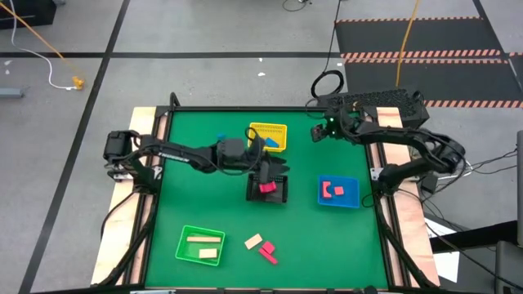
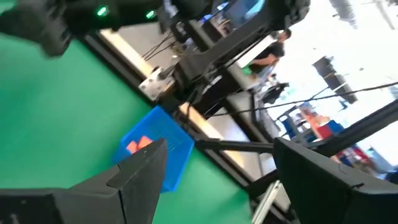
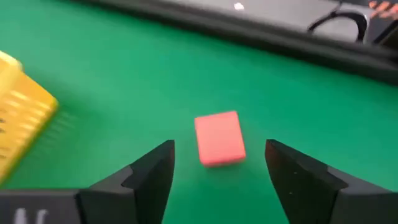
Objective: Sort & place blocks by color
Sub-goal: Put the orange block into the blue bin
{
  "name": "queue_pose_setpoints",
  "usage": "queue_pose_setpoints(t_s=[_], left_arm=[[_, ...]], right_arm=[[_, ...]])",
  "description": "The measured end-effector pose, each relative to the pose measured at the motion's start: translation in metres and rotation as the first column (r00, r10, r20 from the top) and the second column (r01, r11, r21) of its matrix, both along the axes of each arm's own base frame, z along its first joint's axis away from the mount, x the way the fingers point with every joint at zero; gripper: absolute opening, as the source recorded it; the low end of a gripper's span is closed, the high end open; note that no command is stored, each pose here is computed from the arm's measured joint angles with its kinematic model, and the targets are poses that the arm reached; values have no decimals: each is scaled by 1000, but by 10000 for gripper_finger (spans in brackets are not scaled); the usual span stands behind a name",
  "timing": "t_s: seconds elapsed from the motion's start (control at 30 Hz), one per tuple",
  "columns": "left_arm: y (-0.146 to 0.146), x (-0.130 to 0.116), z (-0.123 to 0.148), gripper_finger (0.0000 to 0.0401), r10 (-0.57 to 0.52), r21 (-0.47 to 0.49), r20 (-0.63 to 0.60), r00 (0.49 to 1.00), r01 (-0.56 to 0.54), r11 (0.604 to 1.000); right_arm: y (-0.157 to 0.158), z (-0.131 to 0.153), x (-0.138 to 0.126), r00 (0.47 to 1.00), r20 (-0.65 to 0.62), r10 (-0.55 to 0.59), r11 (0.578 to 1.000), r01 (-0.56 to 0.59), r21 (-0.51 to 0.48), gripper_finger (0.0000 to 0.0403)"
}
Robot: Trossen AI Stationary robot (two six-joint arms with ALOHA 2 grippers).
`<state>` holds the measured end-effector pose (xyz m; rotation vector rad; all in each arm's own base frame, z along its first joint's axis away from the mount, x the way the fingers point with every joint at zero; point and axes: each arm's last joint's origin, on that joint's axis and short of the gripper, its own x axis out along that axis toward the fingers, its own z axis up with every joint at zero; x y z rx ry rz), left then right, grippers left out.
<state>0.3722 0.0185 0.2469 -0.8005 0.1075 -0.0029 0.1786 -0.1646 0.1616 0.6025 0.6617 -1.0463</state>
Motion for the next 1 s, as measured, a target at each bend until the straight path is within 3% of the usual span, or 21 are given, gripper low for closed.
queue_pose_setpoints(t_s=[0.23, 0.37, 0.5, 0.67, 0.83, 1.0], left_arm=[[4, -8, 19, 287, -15, 5, 64, 998, 15, 1000], [4, -12, 26, 285, -16, 11, 78, 997, 15, 1000], [4, -15, 31, 286, -18, 15, 89, 996, 16, 1000], [3, -18, 38, 287, -19, 32, 111, 994, 15, 999], [3, -19, 39, 287, -19, 37, 116, 993, 15, 999], [3, -19, 36, 287, -16, 15, 77, 997, 15, 1000]], right_arm=[[-8, -22, 8, 999, -37, 3, 1000, -2, 24, 273], [-15, -27, 14, 1000, -14, 19, 1000, -19, -20, 272], [-17, -37, 15, 999, -31, 17, 1000, -17, 1, 262], [-16, -41, 16, 1000, -12, 4, 999, -3, 39, 219], [-16, -41, 16, 1000, 5, -16, 999, 15, 51, 123], [-14, -39, 17, 997, 77, 3, 993, -12, 119, 113]])
